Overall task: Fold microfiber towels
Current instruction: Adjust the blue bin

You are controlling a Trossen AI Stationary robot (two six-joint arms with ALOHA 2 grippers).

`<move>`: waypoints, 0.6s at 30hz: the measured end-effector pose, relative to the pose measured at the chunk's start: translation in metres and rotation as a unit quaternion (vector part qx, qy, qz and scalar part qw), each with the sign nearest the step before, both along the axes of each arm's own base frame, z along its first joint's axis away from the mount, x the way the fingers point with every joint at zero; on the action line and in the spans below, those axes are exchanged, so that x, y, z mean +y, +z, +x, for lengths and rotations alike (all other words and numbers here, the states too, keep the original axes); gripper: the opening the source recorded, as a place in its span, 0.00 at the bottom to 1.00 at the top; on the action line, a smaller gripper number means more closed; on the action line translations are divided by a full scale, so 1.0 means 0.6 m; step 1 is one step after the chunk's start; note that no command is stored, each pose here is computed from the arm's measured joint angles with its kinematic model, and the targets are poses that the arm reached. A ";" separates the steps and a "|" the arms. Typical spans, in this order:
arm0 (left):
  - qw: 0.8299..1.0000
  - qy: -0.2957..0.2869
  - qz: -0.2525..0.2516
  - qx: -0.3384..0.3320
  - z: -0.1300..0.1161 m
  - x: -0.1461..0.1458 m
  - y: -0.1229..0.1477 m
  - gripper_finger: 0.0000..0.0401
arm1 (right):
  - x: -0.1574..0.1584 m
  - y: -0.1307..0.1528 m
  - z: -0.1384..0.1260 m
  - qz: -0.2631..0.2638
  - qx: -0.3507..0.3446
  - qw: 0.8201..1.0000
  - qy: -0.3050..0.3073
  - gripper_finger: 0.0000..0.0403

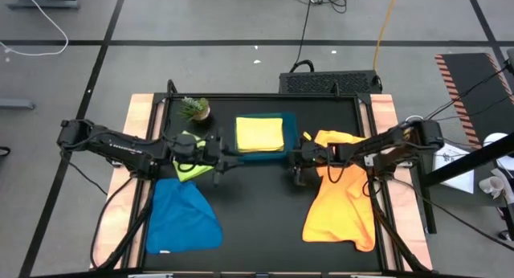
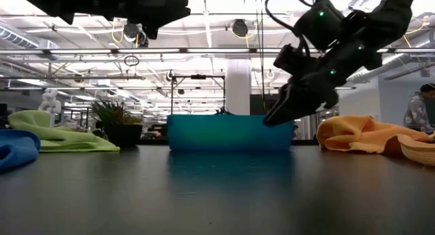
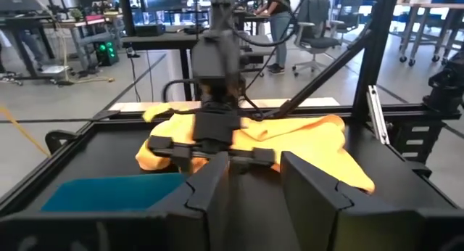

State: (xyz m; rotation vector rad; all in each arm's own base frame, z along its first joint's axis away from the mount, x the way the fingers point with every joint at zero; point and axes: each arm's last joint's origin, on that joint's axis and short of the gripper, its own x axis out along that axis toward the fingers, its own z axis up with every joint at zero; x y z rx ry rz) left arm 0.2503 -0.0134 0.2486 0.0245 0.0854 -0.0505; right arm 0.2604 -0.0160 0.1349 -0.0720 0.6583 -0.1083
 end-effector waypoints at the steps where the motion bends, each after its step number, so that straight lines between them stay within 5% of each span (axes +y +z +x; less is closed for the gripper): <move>1: 1.000 0.000 0.001 0.001 0.000 0.000 0.000 0.32 | -0.007 0.000 0.001 0.000 -0.004 1.000 -0.007 0.45; 10: 1.000 0.015 0.004 0.024 -0.001 0.002 -0.008 0.32 | -0.051 0.014 0.005 -0.004 -0.056 0.997 -0.054 0.45; 18: 0.999 0.016 -0.010 0.030 -0.001 0.001 -0.010 0.32 | -0.023 0.024 0.022 0.021 -0.107 0.992 0.060 0.45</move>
